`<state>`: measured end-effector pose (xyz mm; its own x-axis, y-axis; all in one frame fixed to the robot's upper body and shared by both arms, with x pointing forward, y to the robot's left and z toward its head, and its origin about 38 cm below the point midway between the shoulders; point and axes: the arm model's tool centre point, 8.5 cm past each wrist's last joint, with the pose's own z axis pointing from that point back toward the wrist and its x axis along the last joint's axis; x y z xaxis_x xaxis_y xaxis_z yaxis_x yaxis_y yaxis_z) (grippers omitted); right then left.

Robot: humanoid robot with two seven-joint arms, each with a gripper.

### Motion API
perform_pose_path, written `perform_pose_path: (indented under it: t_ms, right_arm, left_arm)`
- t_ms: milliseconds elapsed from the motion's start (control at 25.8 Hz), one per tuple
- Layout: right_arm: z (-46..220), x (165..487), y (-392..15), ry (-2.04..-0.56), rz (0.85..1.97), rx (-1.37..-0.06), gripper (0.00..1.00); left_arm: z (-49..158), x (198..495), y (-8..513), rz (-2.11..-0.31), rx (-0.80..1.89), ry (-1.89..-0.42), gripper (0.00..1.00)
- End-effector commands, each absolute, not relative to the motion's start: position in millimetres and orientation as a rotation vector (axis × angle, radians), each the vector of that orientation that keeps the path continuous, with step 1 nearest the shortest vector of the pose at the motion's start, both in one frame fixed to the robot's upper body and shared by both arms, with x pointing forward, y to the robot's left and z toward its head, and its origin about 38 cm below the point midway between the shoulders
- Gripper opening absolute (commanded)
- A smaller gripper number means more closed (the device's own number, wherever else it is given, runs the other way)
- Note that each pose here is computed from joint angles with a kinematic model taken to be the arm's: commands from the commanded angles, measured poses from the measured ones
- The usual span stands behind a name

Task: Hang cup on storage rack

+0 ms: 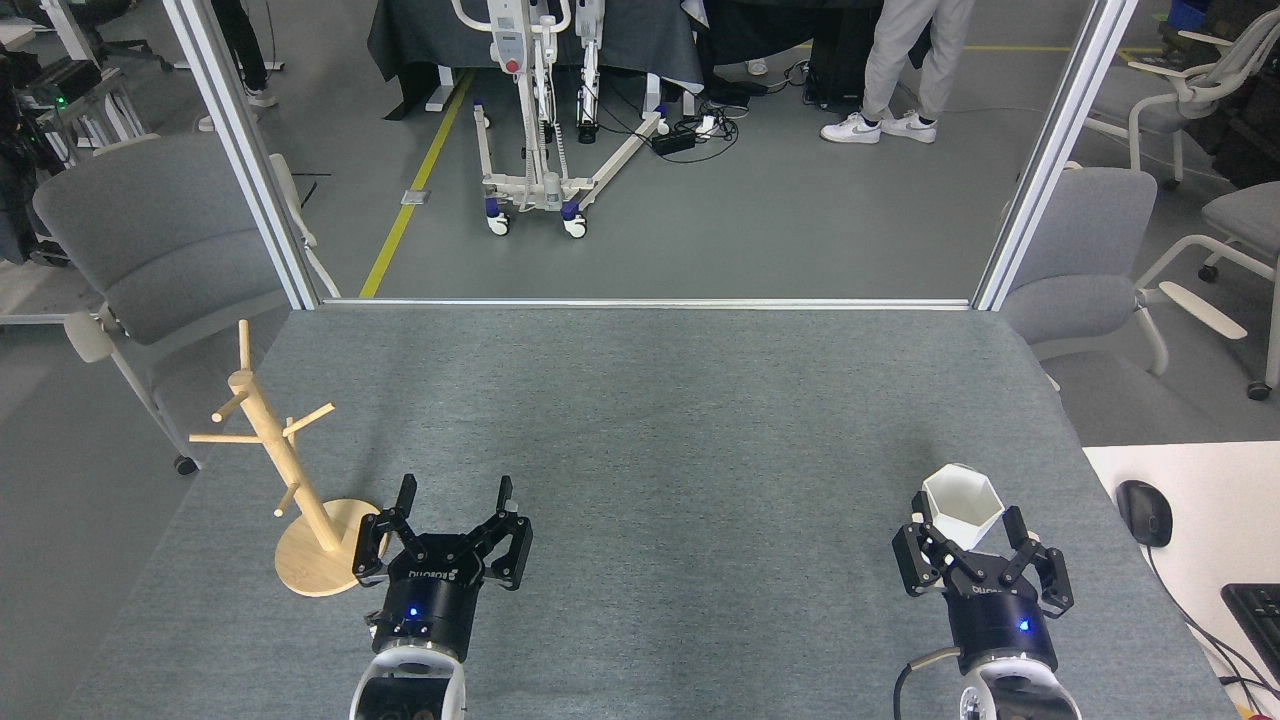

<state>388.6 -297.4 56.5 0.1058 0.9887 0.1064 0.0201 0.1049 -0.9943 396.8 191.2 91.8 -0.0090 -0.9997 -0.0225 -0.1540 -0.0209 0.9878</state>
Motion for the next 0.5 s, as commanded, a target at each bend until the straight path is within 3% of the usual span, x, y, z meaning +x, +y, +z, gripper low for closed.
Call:
perform_pose_path:
  t_ms: [0, 116, 310, 465]
  right_arm:
    - [54, 386, -302, -1.176, 1.047, -1.192, 1.00]
    - [57, 378, -339, -1.126, 1.014, -1.240, 1.00]
    - [41, 369, -361, -1.142, 1.136, -1.199, 1.00]
    - [33, 366, -370, -1.145, 1.114, -1.218, 1.00]
  left_arm:
    - [93, 397, 191, -1.164, 1.321, -1.308, 1.00]
    - [94, 397, 191, -1.168, 1.316, -1.305, 1.00]
    - [87, 392, 191, -1.179, 1.303, -1.288, 1.00]
    - [82, 389, 191, -1.183, 1.294, -1.280, 1.00]
